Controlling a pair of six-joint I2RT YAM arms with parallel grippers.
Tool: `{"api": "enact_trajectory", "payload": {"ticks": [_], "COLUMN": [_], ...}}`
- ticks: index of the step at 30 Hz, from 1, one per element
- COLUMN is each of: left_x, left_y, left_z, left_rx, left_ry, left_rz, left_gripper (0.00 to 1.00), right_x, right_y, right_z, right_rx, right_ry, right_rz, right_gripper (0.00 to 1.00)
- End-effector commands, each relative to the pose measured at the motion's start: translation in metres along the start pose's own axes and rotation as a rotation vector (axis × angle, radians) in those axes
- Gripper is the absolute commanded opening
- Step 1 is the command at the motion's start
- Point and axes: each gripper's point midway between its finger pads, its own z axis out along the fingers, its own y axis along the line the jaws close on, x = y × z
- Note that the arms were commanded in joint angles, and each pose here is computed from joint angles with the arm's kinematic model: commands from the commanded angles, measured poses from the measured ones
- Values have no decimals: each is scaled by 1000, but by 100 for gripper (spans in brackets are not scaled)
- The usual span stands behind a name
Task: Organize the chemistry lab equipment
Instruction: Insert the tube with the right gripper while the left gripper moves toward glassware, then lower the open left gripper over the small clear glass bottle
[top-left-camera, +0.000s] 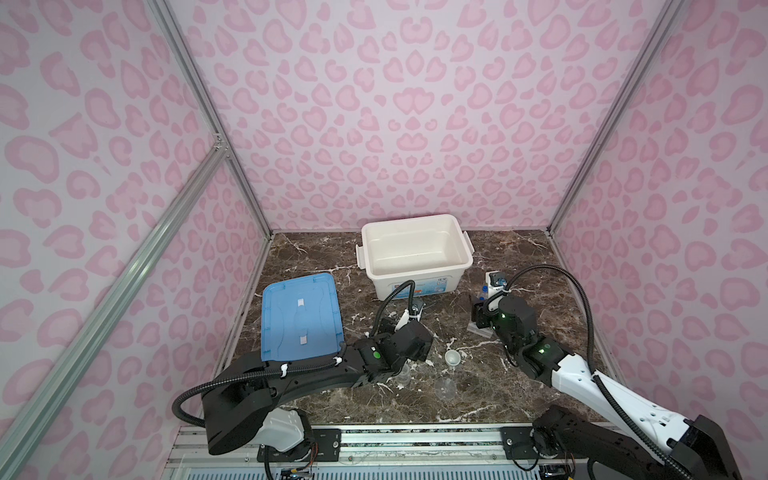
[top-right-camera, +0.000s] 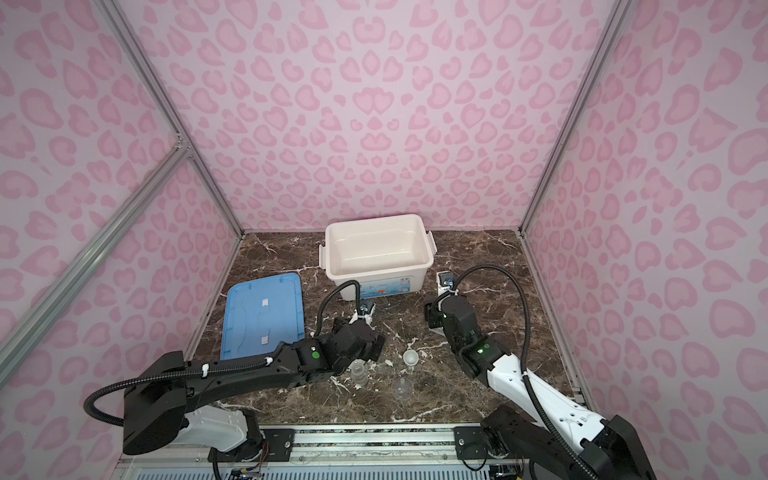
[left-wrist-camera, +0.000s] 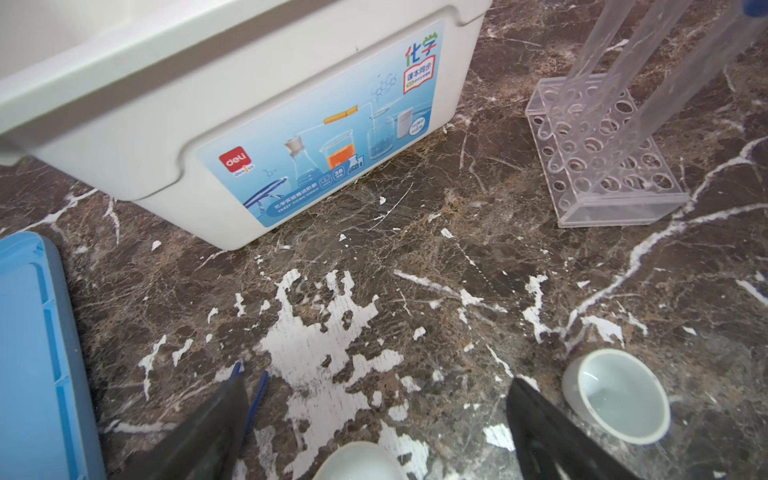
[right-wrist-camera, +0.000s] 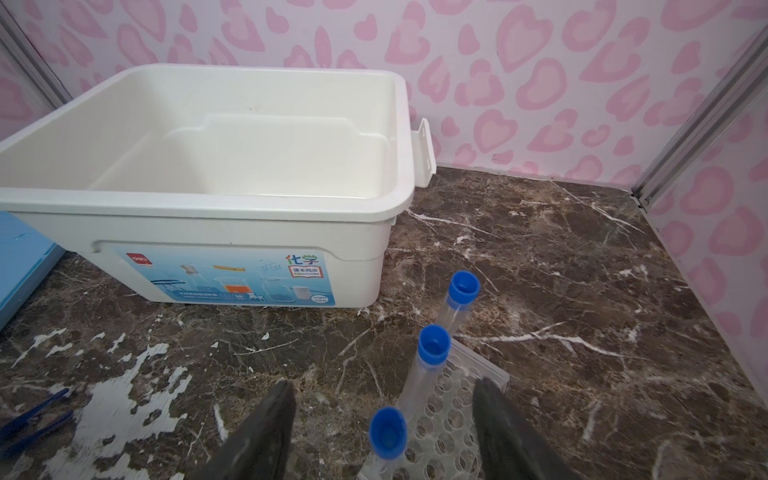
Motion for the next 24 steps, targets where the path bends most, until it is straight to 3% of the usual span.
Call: {"api": "enact_trajectory", "payload": {"ticks": [1,4,14,24], "left_x": [7,13,37,69], "left_y": [12,20,6,-9], "left_z": [-8,-16,-42,-55], "left_rx": [-40,-66,41,23], "left_ry": [28,72,259,459], "left_rz": [-32,-32,-38,35], "left_gripper": [98,98,98,76], "right_x": [-1,-4,-10,-18], "right_y": [1,3,8,6], "right_z": [-3,-5,-6,-12], "right_rx": [-14,-25,-52,-53], "right_ry": [-7,-8,13,0], "right_rz": [13,17,29,35], "right_gripper": [71,72,72,72]}}
